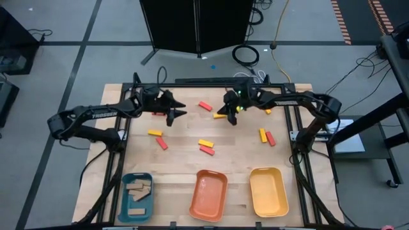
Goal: Sort blocks
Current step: Put the top left orange block into the orange bin
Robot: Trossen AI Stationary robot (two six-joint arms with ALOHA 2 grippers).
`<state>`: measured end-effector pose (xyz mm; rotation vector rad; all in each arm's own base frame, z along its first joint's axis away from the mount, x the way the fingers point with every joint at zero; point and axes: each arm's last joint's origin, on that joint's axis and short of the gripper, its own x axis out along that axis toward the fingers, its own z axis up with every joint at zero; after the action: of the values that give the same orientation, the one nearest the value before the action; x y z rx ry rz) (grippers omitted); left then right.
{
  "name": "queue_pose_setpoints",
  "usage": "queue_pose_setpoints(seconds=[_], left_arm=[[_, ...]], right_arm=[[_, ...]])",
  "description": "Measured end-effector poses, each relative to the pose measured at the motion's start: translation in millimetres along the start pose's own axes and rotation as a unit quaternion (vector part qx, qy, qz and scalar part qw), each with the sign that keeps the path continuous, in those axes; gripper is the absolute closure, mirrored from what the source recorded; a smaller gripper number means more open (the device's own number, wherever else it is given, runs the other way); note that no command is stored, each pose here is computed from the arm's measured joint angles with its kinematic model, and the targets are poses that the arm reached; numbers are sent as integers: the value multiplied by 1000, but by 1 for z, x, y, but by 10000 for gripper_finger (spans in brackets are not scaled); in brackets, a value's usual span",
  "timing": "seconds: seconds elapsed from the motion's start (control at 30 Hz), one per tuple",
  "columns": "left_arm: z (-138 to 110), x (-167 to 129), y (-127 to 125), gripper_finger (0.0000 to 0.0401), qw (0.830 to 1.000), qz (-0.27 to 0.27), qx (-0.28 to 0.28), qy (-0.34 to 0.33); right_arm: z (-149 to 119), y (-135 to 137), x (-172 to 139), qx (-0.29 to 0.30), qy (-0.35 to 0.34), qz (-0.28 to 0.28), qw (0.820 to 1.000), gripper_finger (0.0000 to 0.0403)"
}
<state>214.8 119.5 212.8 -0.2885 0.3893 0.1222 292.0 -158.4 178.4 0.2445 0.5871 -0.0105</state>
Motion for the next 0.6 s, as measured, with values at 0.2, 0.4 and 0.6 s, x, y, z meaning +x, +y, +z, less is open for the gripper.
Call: queue_pose_setpoints(seconds=[0.2,0.4,0.6], left_arm=[[-11,8,-23,207,995,8,28,91],[-4,1,-48,207,969,32,71,235],[32,-15,-28,207,929,177,81,314]], right_arm=[[-2,24,14,-18,17,23,999,403],[-2,41,19,-21,27,41,999,403],[-1,52,24,-46,23,54,997,403]])
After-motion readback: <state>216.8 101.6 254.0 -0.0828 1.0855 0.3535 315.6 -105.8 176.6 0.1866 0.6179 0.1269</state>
